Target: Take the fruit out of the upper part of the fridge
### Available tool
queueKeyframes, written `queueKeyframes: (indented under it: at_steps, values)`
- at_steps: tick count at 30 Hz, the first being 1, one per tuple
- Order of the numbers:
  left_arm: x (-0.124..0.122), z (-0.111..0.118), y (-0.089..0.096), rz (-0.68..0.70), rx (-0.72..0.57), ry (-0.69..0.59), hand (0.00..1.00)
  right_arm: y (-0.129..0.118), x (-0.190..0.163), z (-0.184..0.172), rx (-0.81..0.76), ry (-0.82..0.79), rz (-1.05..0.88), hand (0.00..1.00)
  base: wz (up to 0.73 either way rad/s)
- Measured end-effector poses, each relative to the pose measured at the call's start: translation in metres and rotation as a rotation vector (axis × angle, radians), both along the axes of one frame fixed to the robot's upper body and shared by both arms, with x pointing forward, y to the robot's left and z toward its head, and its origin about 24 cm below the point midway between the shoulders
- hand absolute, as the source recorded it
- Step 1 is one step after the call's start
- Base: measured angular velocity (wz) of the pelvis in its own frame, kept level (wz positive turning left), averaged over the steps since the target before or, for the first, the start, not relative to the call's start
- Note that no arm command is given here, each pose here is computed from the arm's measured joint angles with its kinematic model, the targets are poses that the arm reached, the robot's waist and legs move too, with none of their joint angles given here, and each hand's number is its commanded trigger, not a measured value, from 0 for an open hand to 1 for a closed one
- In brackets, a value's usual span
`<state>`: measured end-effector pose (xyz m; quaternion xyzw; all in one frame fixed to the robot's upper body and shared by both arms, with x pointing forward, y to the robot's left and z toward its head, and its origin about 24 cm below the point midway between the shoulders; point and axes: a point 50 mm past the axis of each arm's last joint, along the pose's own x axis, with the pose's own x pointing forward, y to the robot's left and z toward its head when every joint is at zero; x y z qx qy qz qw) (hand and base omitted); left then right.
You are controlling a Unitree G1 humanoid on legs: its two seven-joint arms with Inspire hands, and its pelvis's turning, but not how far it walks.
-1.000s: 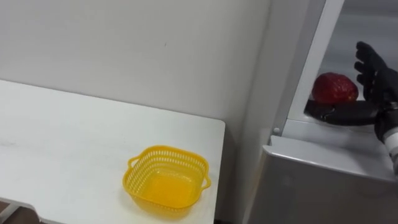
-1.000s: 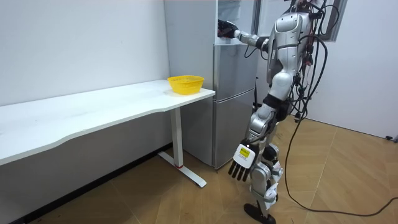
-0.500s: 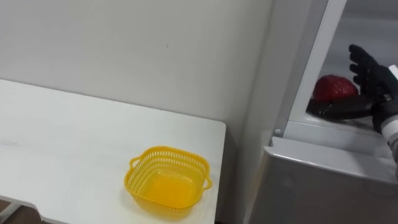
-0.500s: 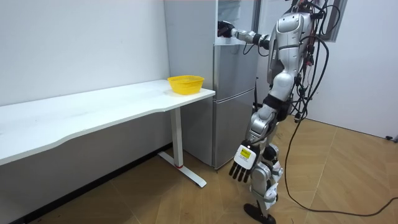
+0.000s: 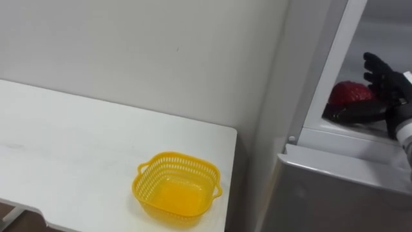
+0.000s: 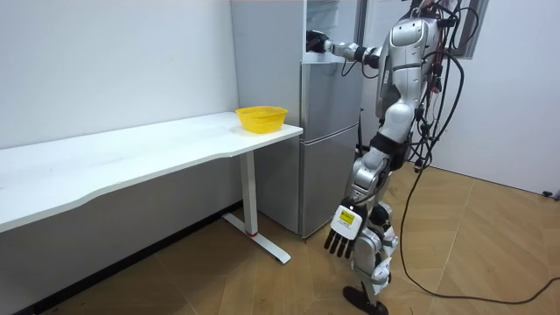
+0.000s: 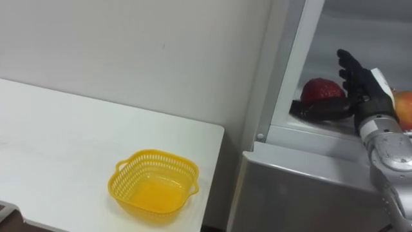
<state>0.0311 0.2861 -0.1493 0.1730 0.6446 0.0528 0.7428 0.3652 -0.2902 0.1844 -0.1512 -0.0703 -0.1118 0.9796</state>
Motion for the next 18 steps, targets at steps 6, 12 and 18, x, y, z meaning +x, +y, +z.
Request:
queueKeyframes:
  at_steps: [6, 12, 18]
  values:
    - [0.000, 0.001, 0.002, 0.003, 0.008, 0.015, 0.00, -0.008, 0.004, -0.004, 0.013, 0.075, 0.043, 0.96, 0.01]
    - [-0.003, 0.001, 0.003, 0.009, 0.012, 0.036, 0.00, -0.011, 0.003, -0.007, 0.000, 0.123, 0.075, 1.00, 0.01]
    - [-0.001, 0.001, 0.003, 0.008, 0.012, 0.033, 0.00, -0.015, 0.002, -0.008, -0.002, 0.137, 0.082, 1.00, 0.01]
